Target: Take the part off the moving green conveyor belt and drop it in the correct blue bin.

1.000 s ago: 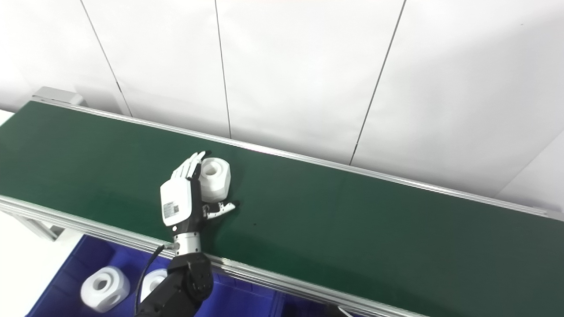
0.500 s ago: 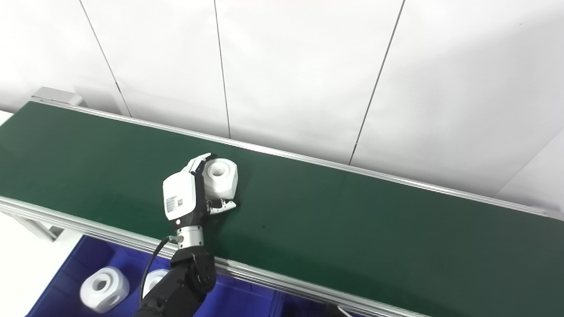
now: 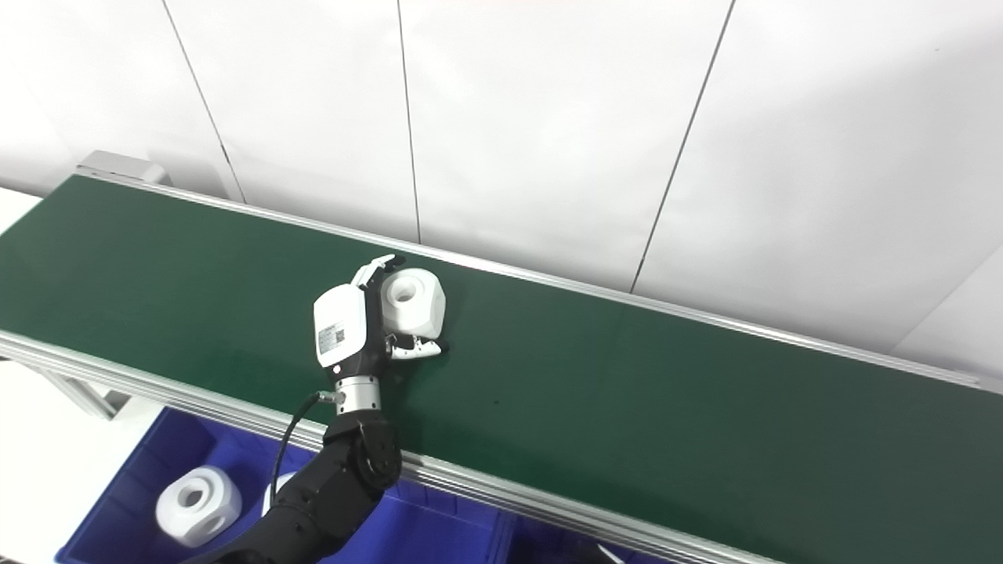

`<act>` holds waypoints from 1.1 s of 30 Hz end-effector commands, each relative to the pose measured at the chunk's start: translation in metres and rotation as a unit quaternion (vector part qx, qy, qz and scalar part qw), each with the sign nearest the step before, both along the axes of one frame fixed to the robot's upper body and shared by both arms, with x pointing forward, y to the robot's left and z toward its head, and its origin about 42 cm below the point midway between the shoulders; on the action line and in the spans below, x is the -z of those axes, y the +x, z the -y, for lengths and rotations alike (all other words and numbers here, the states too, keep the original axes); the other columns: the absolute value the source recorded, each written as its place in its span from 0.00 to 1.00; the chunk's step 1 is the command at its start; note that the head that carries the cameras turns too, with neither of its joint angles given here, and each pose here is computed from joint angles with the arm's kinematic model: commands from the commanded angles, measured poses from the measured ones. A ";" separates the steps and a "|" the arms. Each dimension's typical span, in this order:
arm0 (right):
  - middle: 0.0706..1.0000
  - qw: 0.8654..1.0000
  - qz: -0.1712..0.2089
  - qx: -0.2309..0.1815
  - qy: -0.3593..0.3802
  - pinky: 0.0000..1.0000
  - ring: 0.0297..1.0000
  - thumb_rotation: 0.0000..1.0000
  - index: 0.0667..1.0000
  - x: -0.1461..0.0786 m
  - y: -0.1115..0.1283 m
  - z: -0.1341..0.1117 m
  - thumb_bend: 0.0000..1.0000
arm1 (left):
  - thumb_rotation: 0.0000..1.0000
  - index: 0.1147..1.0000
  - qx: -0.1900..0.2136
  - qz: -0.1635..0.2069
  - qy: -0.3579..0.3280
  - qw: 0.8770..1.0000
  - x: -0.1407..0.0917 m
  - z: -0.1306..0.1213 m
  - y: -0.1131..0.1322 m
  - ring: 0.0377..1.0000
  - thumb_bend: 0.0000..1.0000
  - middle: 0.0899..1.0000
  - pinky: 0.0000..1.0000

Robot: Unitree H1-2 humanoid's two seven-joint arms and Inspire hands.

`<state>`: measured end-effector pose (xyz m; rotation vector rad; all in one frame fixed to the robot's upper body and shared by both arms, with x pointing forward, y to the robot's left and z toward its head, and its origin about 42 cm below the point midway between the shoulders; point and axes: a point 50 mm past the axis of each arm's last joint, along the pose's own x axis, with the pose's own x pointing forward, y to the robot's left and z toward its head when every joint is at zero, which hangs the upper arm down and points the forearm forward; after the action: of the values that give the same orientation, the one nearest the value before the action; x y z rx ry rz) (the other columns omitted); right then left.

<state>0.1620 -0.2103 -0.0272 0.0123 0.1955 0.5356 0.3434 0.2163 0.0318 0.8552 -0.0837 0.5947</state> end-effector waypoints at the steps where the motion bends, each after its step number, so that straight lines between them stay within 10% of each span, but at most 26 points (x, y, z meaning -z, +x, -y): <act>1: 0.84 0.999 0.041 -0.002 0.009 0.76 0.82 0.95 0.81 -0.010 0.007 -0.005 0.85 | 0.00 0.59 0.021 0.060 -0.015 0.998 -0.023 0.010 0.019 0.46 0.80 0.59 0.36; 5: 0.84 0.999 0.040 -0.001 0.009 0.76 0.81 0.95 0.81 -0.009 0.007 -0.005 0.87 | 0.00 0.49 0.027 0.078 -0.017 0.996 -0.026 0.006 0.017 0.37 0.50 0.45 0.34; 33: 0.84 0.999 0.048 0.000 0.006 0.77 0.81 0.95 0.81 -0.014 0.006 -0.005 0.87 | 0.00 0.49 0.074 0.172 0.010 0.982 -0.119 -0.007 -0.025 0.37 0.50 0.45 0.35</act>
<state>0.1635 -0.2075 -0.0256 -0.0022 0.1895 0.5381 0.3216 0.2205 0.1345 0.7362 -0.4111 0.5950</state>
